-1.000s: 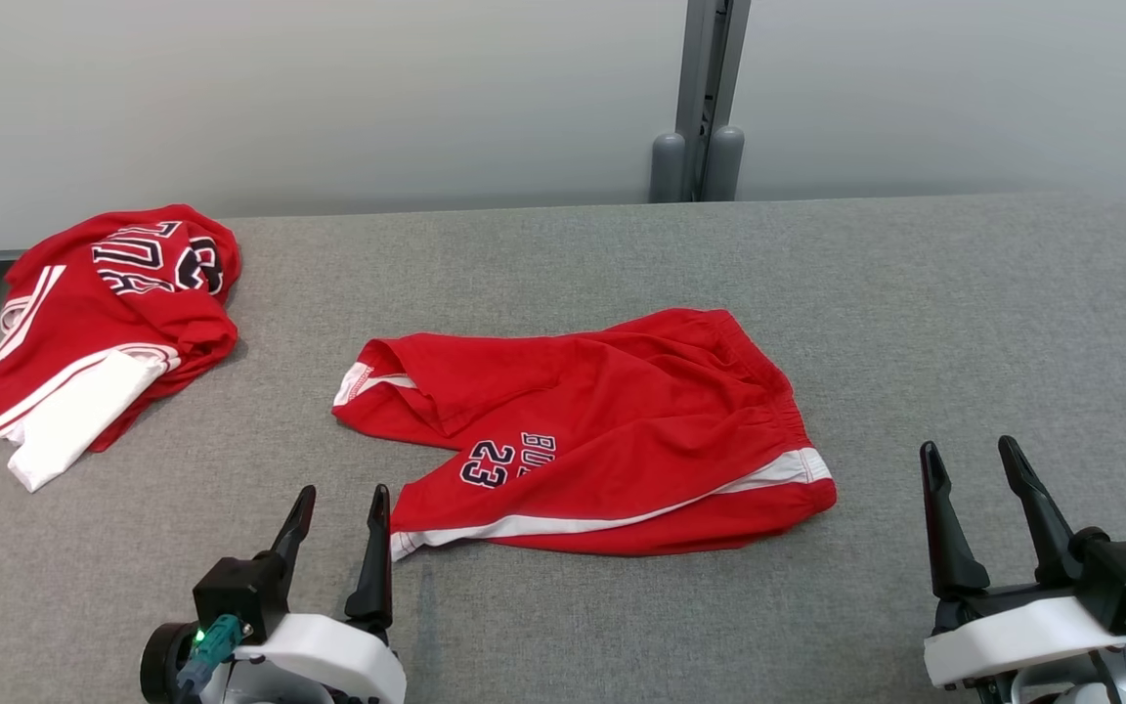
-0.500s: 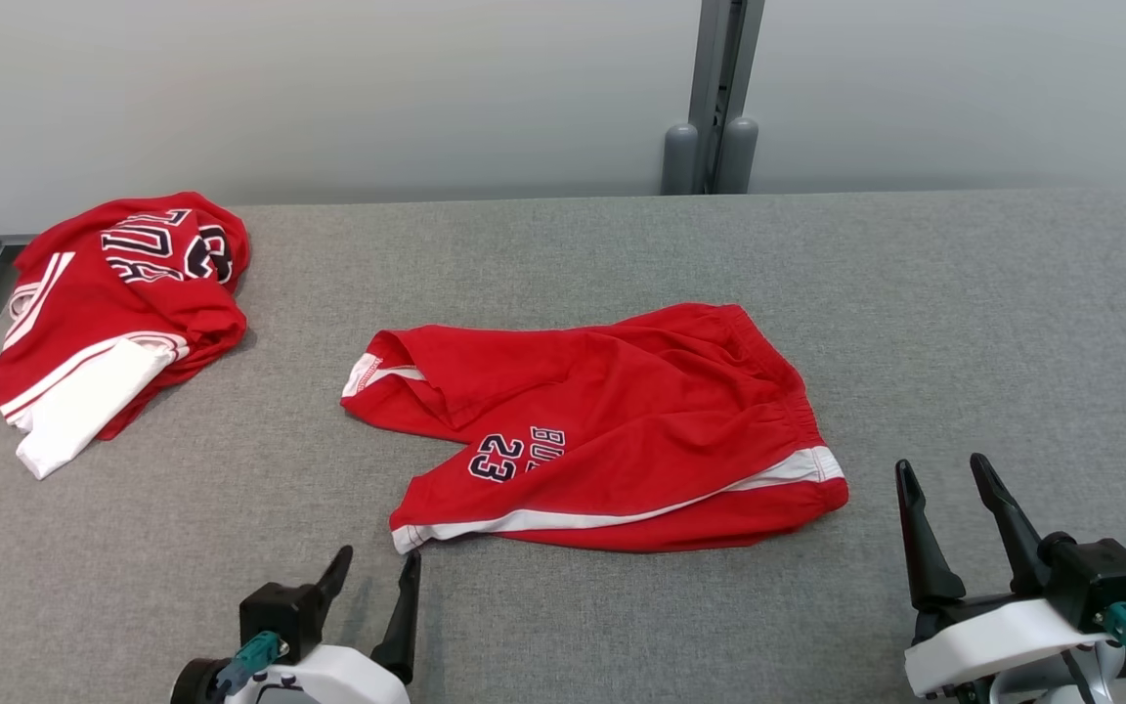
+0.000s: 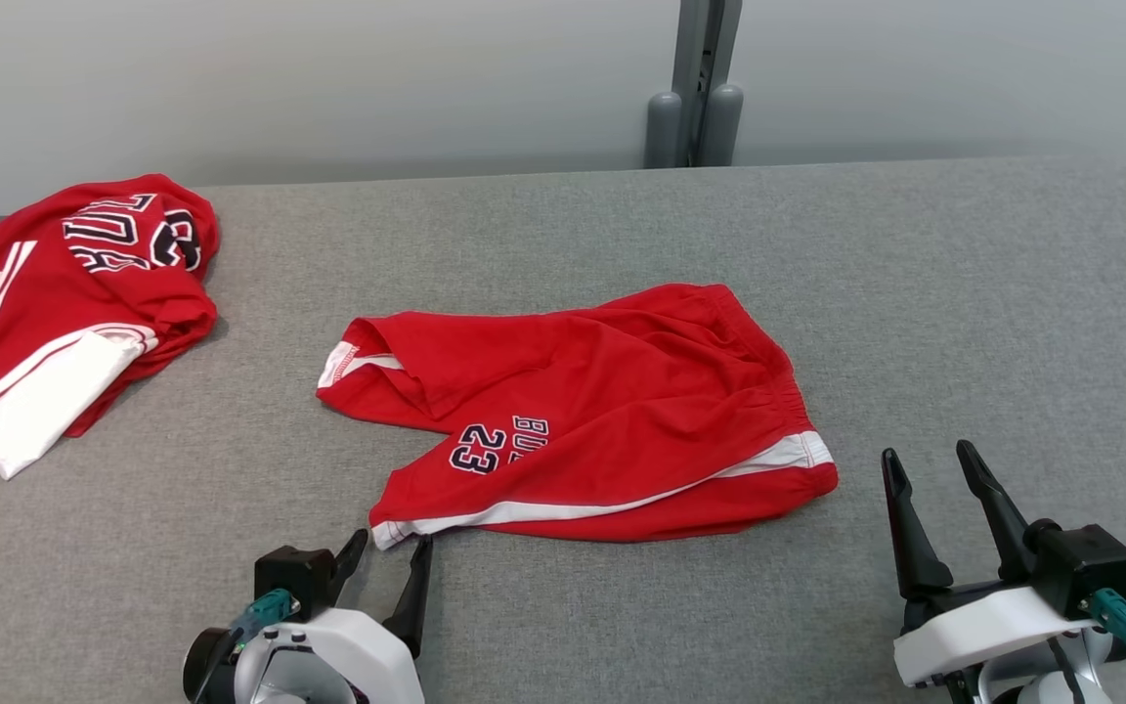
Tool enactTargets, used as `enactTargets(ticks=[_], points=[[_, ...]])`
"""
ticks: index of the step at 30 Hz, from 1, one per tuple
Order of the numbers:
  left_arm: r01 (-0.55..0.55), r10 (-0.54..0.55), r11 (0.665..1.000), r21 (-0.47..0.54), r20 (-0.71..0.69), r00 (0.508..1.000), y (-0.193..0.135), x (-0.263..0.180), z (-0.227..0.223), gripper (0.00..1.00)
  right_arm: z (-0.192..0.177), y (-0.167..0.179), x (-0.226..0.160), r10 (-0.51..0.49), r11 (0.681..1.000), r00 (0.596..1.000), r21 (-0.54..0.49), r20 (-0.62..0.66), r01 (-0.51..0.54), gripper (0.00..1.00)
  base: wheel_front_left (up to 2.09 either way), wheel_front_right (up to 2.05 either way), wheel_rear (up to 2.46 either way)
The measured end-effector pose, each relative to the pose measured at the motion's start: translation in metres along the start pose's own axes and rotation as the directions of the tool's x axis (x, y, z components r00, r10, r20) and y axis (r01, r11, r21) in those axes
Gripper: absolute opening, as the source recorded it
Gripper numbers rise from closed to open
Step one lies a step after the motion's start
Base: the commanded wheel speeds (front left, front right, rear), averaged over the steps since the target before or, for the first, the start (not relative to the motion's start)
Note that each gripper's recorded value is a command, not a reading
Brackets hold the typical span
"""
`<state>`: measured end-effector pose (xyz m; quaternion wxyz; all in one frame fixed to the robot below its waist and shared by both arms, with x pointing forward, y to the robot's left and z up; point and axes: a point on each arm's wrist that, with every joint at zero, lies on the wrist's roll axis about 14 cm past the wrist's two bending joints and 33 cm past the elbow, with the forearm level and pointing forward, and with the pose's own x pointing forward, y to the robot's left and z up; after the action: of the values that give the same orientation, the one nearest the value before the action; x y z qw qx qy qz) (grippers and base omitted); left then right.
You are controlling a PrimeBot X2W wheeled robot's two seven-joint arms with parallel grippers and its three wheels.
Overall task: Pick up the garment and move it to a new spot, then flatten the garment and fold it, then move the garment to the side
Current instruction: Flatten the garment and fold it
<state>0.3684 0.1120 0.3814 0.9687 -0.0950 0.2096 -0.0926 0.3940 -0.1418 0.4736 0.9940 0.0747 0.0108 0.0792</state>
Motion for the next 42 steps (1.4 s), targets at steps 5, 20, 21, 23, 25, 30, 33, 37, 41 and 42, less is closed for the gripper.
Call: enactTargets(ticks=[5,20,21,23,25,30,33,37,41,42], points=[[0.022,-0.022,0.999,-0.029,0.001,1.0,-0.006,0.005,-0.002,0.69,-0.001,-0.006,-0.001,-0.016,1.0,1.0,-0.008,-0.004,0.016,1.0,0.0,0.0,0.0],[0.026,-0.027,0.999,-0.041,-0.026,0.999,-0.006,0.006,-0.01,0.66,0.002,-0.004,0.0,-0.008,1.0,1.0,-0.017,0.006,0.008,1.0,0.0,0.0,0.0],[0.027,-0.028,0.999,-0.04,-0.019,0.999,-0.007,0.008,-0.008,0.69,0.003,-0.004,0.0,-0.008,1.0,1.0,-0.017,0.007,0.008,1.0,0.0,0.0,0.0],[0.029,-0.03,0.999,-0.044,-0.018,0.999,-0.008,0.008,-0.008,0.59,0.003,-0.004,0.0,-0.009,1.0,1.0,-0.018,0.008,0.009,1.0,0.0,0.0,0.0],[0.03,-0.031,0.998,-0.047,-0.021,0.999,-0.009,0.008,-0.01,0.37,0.004,-0.004,-0.001,-0.01,1.0,1.0,-0.019,0.009,0.01,1.0,0.0,0.0,0.0],[0.044,-0.045,0.998,-0.043,-0.007,0.999,-0.012,0.009,-0.008,0.0,0.003,-0.005,-0.002,-0.013,1.0,1.0,-0.019,0.008,0.014,1.0,0.0,0.0,0.0],[0.041,-0.04,0.998,-0.047,0.02,0.999,-0.01,0.009,-0.002,0.0,0.0,-0.001,-0.002,0.001,1.0,1.0,-0.026,-0.003,-0.001,1.0,0.0,0.0,0.0],[0.024,-0.021,0.998,-0.049,0.058,0.998,-0.002,0.007,0.008,0.0,-0.014,0.015,0.0,0.054,0.997,0.997,-0.05,-0.049,-0.057,1.0,0.0,0.0,0.0],[0.003,0.002,0.999,-0.051,0.08,0.997,0.005,0.003,0.013,0.0,-0.028,0.031,0.008,0.109,0.99,0.989,-0.076,-0.101,-0.117,1.0,0.0,0.0,0.0],[-0.002,0.006,0.999,-0.051,0.08,0.997,0.006,0.003,0.013,0.0,-0.032,0.033,0.01,0.116,0.989,0.987,-0.076,-0.114,-0.125,1.0,0.0,0.0,0.0]])
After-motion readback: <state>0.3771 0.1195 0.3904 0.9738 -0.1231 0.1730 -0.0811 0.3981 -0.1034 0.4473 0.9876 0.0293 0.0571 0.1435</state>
